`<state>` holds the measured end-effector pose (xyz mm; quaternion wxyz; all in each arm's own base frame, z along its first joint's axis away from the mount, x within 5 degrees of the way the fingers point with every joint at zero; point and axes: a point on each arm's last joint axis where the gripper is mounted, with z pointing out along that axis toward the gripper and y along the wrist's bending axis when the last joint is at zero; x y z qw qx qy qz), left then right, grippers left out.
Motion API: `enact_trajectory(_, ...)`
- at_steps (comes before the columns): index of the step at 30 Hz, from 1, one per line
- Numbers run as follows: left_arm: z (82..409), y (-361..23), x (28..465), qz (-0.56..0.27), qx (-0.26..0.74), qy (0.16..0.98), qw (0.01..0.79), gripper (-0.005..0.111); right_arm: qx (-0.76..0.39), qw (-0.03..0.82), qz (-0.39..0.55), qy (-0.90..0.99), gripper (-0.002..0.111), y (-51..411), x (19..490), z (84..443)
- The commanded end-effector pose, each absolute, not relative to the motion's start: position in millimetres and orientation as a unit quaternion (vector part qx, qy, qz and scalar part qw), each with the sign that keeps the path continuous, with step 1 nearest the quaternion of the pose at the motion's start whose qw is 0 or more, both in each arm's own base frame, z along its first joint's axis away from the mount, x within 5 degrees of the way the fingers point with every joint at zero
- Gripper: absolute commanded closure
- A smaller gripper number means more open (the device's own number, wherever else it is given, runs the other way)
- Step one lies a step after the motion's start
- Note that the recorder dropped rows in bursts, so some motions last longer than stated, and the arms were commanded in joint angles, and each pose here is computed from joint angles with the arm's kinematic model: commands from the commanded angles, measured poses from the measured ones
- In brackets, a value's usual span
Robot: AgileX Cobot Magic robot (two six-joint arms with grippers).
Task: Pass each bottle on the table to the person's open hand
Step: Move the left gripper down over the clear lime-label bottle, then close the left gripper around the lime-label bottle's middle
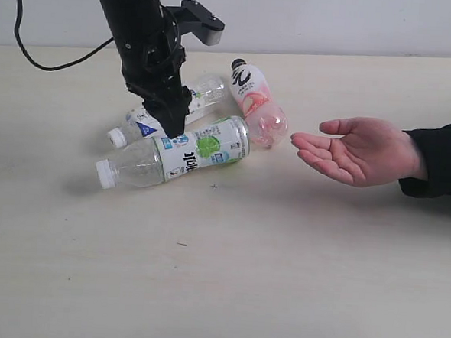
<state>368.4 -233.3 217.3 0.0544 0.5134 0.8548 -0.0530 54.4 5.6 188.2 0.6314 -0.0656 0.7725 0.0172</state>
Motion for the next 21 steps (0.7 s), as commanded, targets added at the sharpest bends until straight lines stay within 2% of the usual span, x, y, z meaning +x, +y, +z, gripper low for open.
enact_trajectory(1,208.0,-234.3,371.5,-0.053,0.523,0.849,0.046,0.026,-0.066,0.635,0.018,0.77,0.108,5.8,54.4,187.6)
enact_trajectory(9,191.4,-245.7,367.1,-0.052,0.579,0.813,0.029,0.025,-0.066,0.635,0.018,0.77,0.108,5.8,54.4,187.6)
enact_trajectory(21,188.7,-258.6,370.1,-0.048,0.592,0.801,0.075,0.025,-0.066,0.635,0.018,0.77,0.108,5.8,54.4,187.6)
